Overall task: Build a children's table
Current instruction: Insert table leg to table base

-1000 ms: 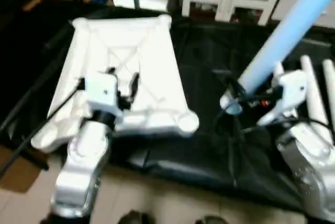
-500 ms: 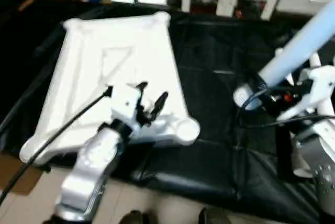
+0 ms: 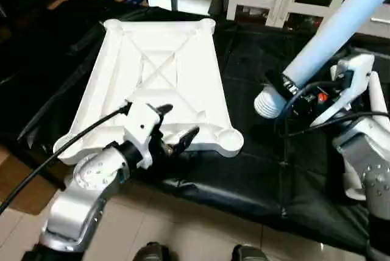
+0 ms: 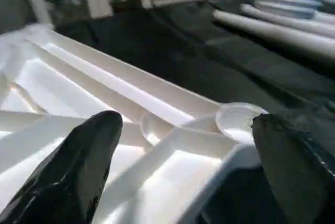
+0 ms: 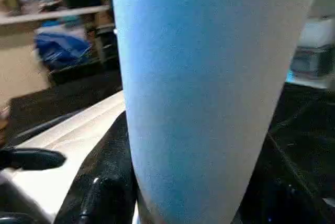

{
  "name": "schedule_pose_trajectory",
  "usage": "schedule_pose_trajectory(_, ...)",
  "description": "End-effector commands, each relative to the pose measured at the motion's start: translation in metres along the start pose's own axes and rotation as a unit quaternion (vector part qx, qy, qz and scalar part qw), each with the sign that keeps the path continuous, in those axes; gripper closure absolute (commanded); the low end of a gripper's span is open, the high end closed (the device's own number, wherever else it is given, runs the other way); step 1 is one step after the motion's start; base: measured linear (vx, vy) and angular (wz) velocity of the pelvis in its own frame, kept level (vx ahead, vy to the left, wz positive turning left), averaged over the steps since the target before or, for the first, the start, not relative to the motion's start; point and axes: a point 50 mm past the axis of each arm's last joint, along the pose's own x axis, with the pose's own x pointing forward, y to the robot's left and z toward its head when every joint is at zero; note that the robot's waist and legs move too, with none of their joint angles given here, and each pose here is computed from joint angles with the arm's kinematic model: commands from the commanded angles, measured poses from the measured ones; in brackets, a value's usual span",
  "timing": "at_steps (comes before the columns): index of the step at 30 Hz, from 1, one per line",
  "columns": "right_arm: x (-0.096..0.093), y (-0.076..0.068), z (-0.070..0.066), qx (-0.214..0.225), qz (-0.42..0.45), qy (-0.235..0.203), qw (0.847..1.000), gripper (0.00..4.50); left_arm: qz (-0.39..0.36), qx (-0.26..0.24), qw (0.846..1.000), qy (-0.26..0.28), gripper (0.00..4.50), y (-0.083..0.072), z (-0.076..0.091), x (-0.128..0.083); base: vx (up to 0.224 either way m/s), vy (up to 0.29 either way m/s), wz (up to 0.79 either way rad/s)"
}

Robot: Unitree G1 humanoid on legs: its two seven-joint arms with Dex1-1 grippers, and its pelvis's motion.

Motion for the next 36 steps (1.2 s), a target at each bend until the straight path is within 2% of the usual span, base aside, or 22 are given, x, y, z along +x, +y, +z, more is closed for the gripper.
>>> schedule_pose_trajectory(1, 0.004, 0.003, 0.000, 0.004, 0.039, 0.014, 0.999, 2.59, -0.036, 0.000, 0.999, 0.031, 0.06, 0.001, -0.008, 0.000, 0.000, 0.000, 0.00)
schedule_pose_trajectory(4, 0.005, 0.002, -0.001, 0.001, 0.055, 0.028, 0.998, 2.59, -0.060, 0.018, 0.997, 0.055, 0.06, 0.006, -0.012, 0.000, 0.000, 0.000, 0.00)
schedule_pose_trajectory(7, 0.008, 0.002, -0.003, 0.005, 0.064, 0.034, 0.997, 2.59, -0.092, 0.066, 0.990, 0.088, 0.06, 0.022, -0.015, 0.002, 0.000, 0.000, 0.00)
schedule_pose_trajectory(15, 0.008, 0.011, -0.007, 0.003, 0.078, 0.038, 0.996, 2.59, -0.140, 0.092, 0.978, 0.121, 0.06, 0.038, -0.015, 0.007, 0.006, -0.003, 0.00)
schedule_pose_trajectory(21, 0.005, 0.014, -0.007, -0.003, 0.073, 0.037, 0.997, 2.59, -0.184, 0.103, 0.968, 0.138, 0.63, 0.045, -0.015, 0.003, 0.000, 0.000, 0.00)
schedule_pose_trajectory(26, 0.001, 0.015, -0.007, -0.006, 0.066, 0.034, 0.997, 2.59, -0.184, 0.106, 0.969, 0.130, 1.02, 0.051, -0.009, -0.001, 0.000, 0.000, 0.00)
schedule_pose_trajectory(28, 0.001, 0.016, -0.008, -0.005, 0.064, 0.033, 0.997, 2.59, -0.189, 0.107, 0.967, 0.136, 1.07, 0.052, -0.010, -0.002, 0.000, 0.000, 0.00)
schedule_pose_trajectory(30, 0.000, 0.018, -0.008, -0.005, 0.062, 0.033, 0.997, 2.59, -0.189, 0.113, 0.965, 0.142, 1.38, 0.054, -0.013, -0.003, 0.000, 0.000, 0.00)
schedule_pose_trajectory(33, -0.001, 0.020, -0.009, -0.004, 0.061, 0.033, 0.998, 2.59, -0.187, 0.122, 0.963, 0.152, 1.47, 0.057, -0.018, -0.001, 0.000, 0.000, 0.00)
schedule_pose_trajectory(35, -0.001, 0.021, -0.010, -0.004, 0.061, 0.033, 0.998, 2.59, -0.189, 0.120, 0.963, 0.153, 1.84, 0.058, -0.018, 0.000, 0.000, 0.000, 0.00)
schedule_pose_trajectory(36, -0.001, 0.022, -0.010, -0.004, 0.062, 0.034, 0.997, 2.59, -0.190, 0.121, 0.962, 0.156, 1.87, 0.058, -0.018, 0.001, 0.000, 0.000, 0.00)
